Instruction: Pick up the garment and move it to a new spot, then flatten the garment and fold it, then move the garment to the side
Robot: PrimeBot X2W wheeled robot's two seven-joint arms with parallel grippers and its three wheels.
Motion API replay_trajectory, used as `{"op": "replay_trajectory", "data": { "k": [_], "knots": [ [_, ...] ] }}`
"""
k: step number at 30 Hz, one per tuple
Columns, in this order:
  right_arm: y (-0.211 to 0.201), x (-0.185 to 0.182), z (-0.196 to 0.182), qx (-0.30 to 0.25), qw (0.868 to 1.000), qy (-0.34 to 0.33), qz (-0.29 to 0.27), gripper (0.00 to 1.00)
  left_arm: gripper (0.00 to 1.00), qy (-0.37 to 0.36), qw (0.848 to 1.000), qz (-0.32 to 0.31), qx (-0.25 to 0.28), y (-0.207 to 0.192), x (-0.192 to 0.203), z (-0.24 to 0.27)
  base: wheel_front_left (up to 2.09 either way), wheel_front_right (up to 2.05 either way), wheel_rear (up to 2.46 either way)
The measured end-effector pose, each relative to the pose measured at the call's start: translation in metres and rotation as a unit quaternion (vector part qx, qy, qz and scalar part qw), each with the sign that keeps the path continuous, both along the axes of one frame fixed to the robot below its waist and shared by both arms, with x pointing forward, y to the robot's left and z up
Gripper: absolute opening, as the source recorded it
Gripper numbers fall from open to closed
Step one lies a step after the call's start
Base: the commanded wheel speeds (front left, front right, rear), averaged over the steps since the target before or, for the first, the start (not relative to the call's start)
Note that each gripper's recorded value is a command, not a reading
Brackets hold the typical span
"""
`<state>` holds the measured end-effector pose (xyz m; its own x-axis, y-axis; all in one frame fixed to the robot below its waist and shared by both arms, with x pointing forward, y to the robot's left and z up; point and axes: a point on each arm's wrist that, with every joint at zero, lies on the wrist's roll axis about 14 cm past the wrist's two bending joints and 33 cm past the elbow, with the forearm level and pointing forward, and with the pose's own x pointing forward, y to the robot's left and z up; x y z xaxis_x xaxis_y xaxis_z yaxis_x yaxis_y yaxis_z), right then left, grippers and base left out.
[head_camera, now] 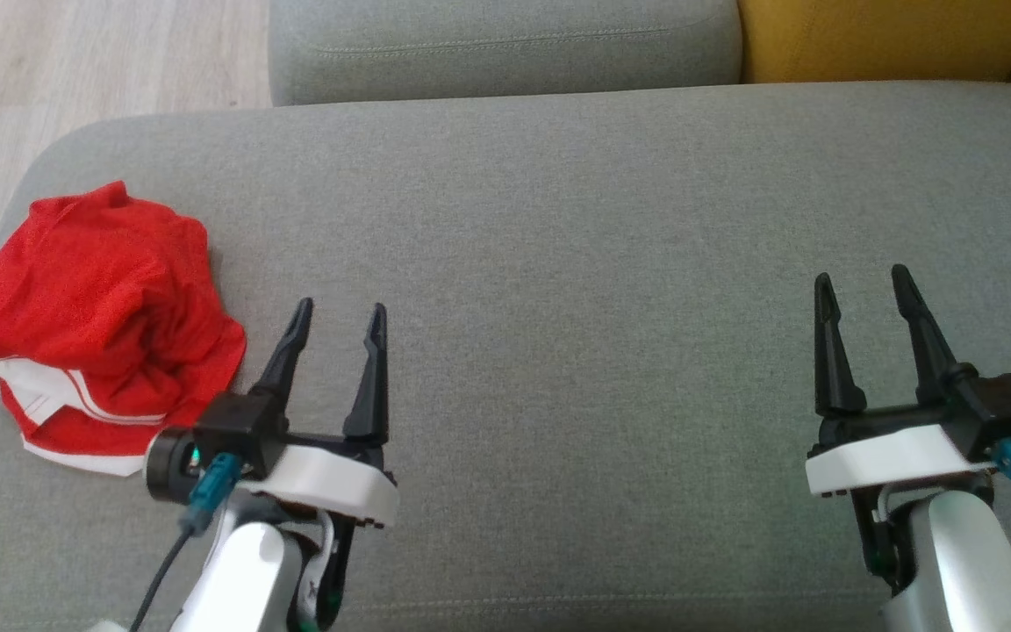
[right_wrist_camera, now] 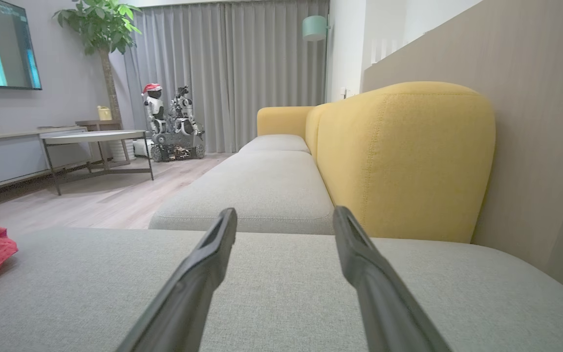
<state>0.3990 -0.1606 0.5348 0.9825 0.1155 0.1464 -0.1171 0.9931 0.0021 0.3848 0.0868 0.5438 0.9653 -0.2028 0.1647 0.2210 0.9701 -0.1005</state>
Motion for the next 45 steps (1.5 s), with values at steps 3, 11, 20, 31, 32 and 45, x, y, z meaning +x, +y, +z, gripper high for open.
{"op": "replay_trajectory", "data": {
  "k": [3,11,20,31,32,45],
  "knots": [
    [0.000,0.000,-0.003,0.000,1.000,0.004,0.000,1.00,1.00,-0.008,1.000,0.002,0.007,0.003,-0.001,0.001,0.00,0.00,0.00],
    [0.001,0.000,-0.012,0.003,1.000,0.017,0.001,1.00,1.00,0.003,1.000,0.003,0.010,0.007,0.000,-0.008,0.00,0.00,0.00],
    [0.001,-0.001,-0.011,0.008,1.000,0.016,0.002,1.00,1.00,0.011,1.000,0.007,0.010,0.011,-0.001,-0.014,0.00,0.00,0.00],
    [0.028,0.007,-0.015,0.006,0.999,0.021,0.039,1.00,1.00,0.021,0.999,0.036,0.014,0.029,-0.005,-0.020,0.00,0.00,0.00],
    [0.033,0.008,-0.016,0.006,0.999,0.022,0.046,1.00,1.00,0.022,0.999,0.043,0.014,0.033,-0.005,-0.021,0.00,0.00,0.00],
    [0.116,0.020,-0.022,0.003,0.986,0.028,0.162,1.00,1.00,0.027,0.987,0.155,0.015,0.102,-0.028,-0.022,0.00,0.00,0.00]
  ]
}}
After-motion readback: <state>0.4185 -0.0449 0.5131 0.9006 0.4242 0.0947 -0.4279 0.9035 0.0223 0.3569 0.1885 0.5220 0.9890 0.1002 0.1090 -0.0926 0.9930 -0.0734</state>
